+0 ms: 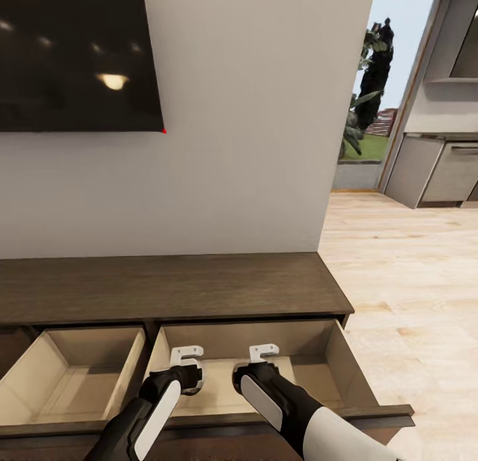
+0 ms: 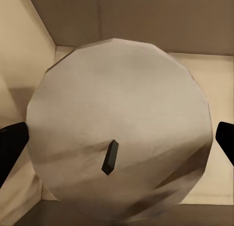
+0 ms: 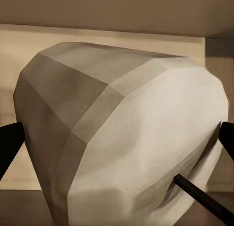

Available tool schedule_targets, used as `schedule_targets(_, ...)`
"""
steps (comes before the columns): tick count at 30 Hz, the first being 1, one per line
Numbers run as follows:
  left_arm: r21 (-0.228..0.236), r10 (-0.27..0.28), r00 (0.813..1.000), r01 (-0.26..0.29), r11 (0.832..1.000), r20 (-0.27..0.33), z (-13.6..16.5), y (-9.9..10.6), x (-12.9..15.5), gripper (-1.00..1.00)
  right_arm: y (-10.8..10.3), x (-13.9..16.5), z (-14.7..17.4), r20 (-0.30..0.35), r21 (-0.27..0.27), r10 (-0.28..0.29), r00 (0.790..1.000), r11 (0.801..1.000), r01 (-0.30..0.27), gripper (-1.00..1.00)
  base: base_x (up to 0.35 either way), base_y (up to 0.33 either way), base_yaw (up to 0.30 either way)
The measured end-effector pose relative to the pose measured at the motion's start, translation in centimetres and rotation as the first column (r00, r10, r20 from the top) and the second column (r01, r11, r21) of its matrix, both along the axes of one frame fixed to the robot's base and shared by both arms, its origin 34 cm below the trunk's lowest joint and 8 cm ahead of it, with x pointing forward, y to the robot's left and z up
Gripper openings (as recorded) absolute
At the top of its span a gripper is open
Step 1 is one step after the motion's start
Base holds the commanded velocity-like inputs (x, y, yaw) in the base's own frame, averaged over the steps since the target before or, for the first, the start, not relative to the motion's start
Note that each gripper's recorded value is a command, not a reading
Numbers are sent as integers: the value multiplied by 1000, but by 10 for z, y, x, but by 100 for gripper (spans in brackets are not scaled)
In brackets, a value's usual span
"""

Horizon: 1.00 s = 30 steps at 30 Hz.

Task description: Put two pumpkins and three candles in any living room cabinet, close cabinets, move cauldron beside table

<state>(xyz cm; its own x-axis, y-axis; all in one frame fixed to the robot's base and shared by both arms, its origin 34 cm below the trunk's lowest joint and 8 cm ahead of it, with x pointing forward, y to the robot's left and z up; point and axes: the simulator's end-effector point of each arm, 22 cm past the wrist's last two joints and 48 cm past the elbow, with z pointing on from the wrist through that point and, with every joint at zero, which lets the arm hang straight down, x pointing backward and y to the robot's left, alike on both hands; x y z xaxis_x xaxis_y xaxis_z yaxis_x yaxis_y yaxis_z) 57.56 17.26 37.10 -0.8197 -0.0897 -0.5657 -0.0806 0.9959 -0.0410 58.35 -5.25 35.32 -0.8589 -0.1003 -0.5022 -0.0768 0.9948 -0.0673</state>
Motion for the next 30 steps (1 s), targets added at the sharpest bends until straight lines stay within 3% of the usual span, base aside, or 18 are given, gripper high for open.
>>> schedule_targets(30,0,1,997,-1,1000,-76,-40,0,-12,-100,3,-12,-38,-71,5,4,997,1000,-4,-100,0,0,0)
